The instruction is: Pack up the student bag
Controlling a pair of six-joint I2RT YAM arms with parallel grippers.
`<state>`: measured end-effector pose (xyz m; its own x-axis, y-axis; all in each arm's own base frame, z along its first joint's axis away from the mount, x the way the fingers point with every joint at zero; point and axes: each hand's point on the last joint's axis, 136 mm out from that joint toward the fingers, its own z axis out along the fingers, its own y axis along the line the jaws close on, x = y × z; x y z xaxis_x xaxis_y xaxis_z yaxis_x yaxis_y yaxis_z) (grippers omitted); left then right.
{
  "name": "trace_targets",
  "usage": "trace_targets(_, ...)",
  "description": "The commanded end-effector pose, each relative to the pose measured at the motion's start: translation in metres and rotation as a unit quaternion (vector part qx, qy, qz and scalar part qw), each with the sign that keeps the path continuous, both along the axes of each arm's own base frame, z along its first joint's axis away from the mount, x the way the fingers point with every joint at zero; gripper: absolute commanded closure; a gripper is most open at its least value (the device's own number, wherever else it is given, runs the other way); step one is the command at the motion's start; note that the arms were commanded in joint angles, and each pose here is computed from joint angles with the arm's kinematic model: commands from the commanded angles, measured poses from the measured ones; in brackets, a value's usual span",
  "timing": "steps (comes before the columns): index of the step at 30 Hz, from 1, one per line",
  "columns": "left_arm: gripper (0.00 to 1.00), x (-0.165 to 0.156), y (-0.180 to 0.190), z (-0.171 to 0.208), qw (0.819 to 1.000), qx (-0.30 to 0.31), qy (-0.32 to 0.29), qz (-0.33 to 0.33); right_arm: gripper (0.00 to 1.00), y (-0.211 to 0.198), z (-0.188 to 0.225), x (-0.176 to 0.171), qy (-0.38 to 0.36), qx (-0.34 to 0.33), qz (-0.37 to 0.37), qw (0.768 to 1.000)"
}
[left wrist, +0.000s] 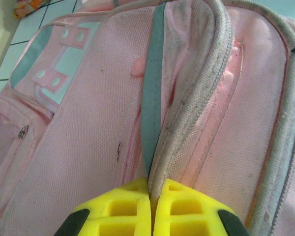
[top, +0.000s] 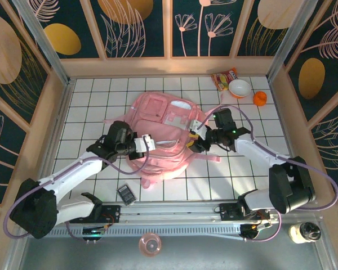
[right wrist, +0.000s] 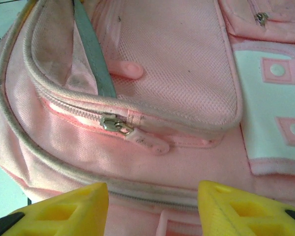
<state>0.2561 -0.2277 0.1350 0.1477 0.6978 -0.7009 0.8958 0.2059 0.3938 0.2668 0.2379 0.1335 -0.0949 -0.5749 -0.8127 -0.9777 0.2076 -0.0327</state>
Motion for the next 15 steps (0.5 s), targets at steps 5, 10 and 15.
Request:
trace_targets(5, 1.00, 0.002, -0.015, 0.043, 0.995, -0.098, -0.024, -0.008, 0.50, 0.030, 0.007, 0.000, -0.013, 0.032, 0.072, 0.997)
trace_targets(10, 1.00, 0.004, -0.015, 0.047, 0.994, -0.106, -0.028, -0.005, 0.53, 0.038, 0.005, -0.006, 0.020, 0.043, 0.096, 0.994)
trace_targets(15, 1.00, 0.008, -0.015, 0.047, 0.993, -0.110, -0.030, 0.002, 0.61, 0.037, 0.011, -0.025, 0.063, 0.051, 0.117, 0.990)
